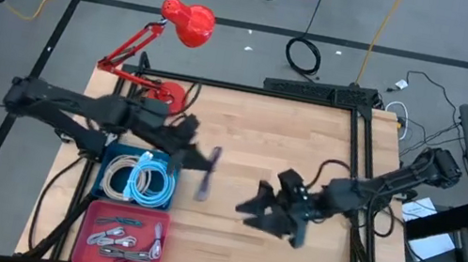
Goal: Pick & Place USB Port
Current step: Put the violet and black USB cable into the red bin
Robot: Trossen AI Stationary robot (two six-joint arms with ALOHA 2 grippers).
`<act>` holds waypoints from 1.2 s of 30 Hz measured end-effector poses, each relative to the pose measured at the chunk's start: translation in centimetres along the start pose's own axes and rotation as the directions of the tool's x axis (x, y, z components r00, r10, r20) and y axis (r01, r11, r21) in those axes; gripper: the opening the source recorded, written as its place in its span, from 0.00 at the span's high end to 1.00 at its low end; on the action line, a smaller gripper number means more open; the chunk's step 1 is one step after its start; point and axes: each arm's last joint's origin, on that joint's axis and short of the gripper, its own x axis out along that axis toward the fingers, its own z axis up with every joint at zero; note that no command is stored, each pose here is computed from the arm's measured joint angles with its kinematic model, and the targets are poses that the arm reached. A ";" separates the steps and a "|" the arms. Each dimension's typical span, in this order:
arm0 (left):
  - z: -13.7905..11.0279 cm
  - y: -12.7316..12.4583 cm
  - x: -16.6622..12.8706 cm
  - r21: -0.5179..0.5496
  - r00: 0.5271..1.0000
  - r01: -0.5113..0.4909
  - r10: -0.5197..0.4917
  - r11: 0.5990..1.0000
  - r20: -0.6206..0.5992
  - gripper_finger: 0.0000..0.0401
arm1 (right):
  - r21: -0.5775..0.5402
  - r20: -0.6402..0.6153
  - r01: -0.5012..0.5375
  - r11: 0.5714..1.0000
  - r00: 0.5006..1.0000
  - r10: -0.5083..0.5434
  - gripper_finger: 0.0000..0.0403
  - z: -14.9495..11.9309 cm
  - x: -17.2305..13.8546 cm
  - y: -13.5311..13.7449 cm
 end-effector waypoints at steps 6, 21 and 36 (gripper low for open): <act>-5.6 -0.9 -5.1 -0.013 0.870 -0.177 0.150 0.984 -0.470 0.98 | -0.002 0.022 -0.109 0.994 0.994 0.109 0.36 0.0 -0.3 1.6; -21.2 -4.5 -4.6 0.463 0.311 -0.256 0.526 0.848 -0.792 0.98 | 0.012 -0.040 0.138 0.990 0.990 -0.137 0.39 0.7 -0.1 -2.0; -24.4 -2.5 0.5 0.609 0.309 -0.137 0.618 0.781 -0.723 0.98 | 0.007 -0.055 0.239 0.971 0.970 -0.238 0.39 1.5 -0.2 -3.9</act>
